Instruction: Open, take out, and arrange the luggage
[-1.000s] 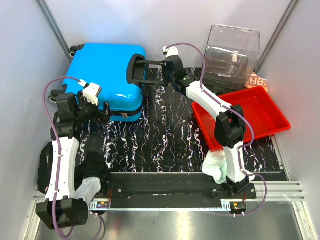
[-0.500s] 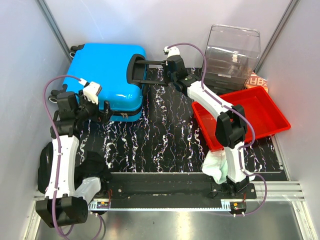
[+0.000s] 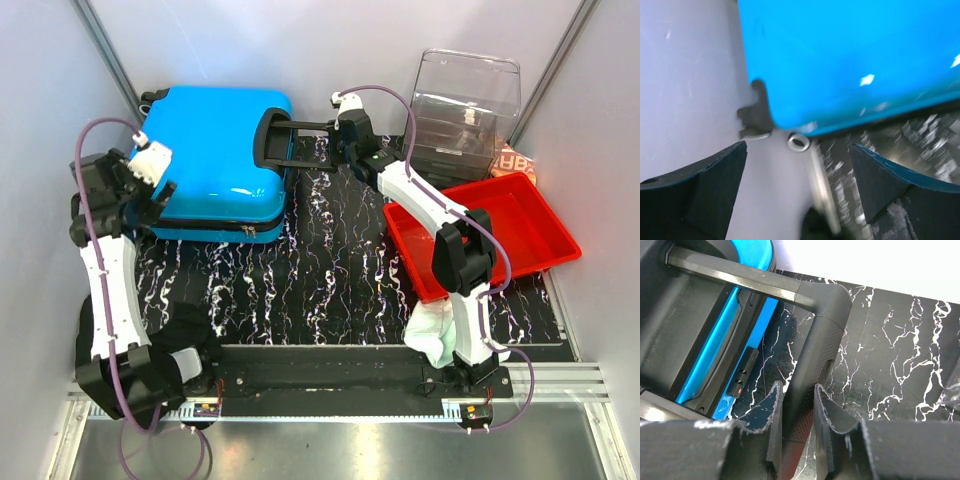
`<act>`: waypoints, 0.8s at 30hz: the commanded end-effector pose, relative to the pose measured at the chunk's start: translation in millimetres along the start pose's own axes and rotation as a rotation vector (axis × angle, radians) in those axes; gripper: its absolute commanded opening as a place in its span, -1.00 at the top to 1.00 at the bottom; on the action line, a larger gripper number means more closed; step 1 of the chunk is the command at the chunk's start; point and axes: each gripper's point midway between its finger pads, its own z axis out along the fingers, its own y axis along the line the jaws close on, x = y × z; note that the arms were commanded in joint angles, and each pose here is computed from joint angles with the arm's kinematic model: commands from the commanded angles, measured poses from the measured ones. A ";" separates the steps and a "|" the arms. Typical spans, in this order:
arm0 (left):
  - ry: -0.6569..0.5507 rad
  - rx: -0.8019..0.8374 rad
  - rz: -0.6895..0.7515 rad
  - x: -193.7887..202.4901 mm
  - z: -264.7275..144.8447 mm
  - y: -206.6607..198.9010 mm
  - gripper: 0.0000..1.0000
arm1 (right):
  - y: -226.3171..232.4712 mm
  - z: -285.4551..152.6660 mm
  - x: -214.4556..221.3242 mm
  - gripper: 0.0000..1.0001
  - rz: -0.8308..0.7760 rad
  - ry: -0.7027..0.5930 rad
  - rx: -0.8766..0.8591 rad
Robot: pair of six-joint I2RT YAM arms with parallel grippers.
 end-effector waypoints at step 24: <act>0.114 -0.093 0.849 83.9 98.5 97.2 -0.68 | -18.6 -7.2 72.6 0.84 -0.129 0.247 -0.013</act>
